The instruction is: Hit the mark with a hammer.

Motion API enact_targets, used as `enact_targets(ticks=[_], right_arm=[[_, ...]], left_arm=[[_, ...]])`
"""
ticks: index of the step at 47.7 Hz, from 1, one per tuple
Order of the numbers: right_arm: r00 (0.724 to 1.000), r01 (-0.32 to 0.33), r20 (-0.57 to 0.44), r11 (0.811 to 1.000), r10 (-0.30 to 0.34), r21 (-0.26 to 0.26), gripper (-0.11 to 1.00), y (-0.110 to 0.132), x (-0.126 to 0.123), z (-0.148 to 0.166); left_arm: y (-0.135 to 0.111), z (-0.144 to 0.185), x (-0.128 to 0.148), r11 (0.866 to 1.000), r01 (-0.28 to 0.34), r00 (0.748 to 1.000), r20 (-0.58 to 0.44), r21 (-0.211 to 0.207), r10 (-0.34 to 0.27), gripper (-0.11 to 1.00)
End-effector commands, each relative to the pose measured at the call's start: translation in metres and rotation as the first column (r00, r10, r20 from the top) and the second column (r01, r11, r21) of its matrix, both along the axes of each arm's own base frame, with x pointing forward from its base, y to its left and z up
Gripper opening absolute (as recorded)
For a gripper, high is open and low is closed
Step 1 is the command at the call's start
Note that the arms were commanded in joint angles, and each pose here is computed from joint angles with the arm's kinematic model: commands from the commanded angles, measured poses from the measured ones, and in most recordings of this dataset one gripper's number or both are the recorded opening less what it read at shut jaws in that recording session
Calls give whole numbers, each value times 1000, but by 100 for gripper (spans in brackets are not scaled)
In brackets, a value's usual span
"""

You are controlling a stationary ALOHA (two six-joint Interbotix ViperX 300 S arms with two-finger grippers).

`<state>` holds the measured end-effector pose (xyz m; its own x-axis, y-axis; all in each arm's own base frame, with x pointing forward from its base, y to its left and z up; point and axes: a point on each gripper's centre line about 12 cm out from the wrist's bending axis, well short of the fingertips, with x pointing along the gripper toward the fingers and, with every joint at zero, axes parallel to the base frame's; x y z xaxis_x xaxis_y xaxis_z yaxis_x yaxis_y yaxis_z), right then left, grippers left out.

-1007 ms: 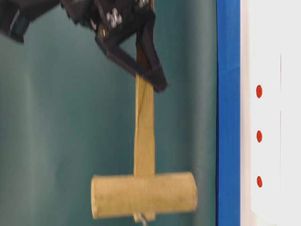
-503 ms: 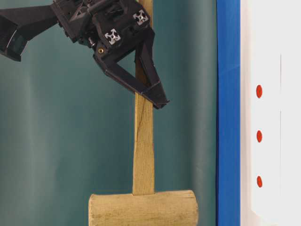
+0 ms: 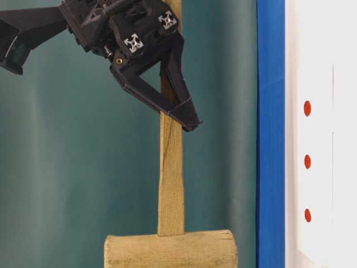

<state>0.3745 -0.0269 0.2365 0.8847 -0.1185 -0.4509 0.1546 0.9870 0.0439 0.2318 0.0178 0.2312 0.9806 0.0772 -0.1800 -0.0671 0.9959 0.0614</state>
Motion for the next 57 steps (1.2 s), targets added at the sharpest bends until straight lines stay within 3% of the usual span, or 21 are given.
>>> enact_targets(ticks=[1, 18, 31, 35, 42, 57], right_arm=[[999, -5, 48, 1000, 6, -10, 2, 1, 6, 18], [999, -12, 49, 1000, 13, -16, 2, 3, 6, 19], [998, -38, 42, 999, 38, -6, 2, 7, 6, 18], [998, -43, 40, 999, 43, -7, 2, 7, 6, 18], [998, -41, 46, 999, 41, -8, 2, 7, 7, 20], [998, -44, 46, 999, 44, -8, 2, 7, 7, 20]], left_arm=[[4, 7, 15, 1000, -14, 1000, 19, -3, 14, 92], [10, 3, 69, 1000, -19, 999, -26, -6, 19, 93], [10, 2, 75, 1000, -14, 998, -54, 1, 14, 91], [8, 3, 76, 1000, -8, 999, -54, 1, 8, 82], [8, 2, 77, 1000, -3, 998, -58, 11, 4, 42], [8, 2, 75, 1000, -2, 998, -58, 14, 3, 44]])
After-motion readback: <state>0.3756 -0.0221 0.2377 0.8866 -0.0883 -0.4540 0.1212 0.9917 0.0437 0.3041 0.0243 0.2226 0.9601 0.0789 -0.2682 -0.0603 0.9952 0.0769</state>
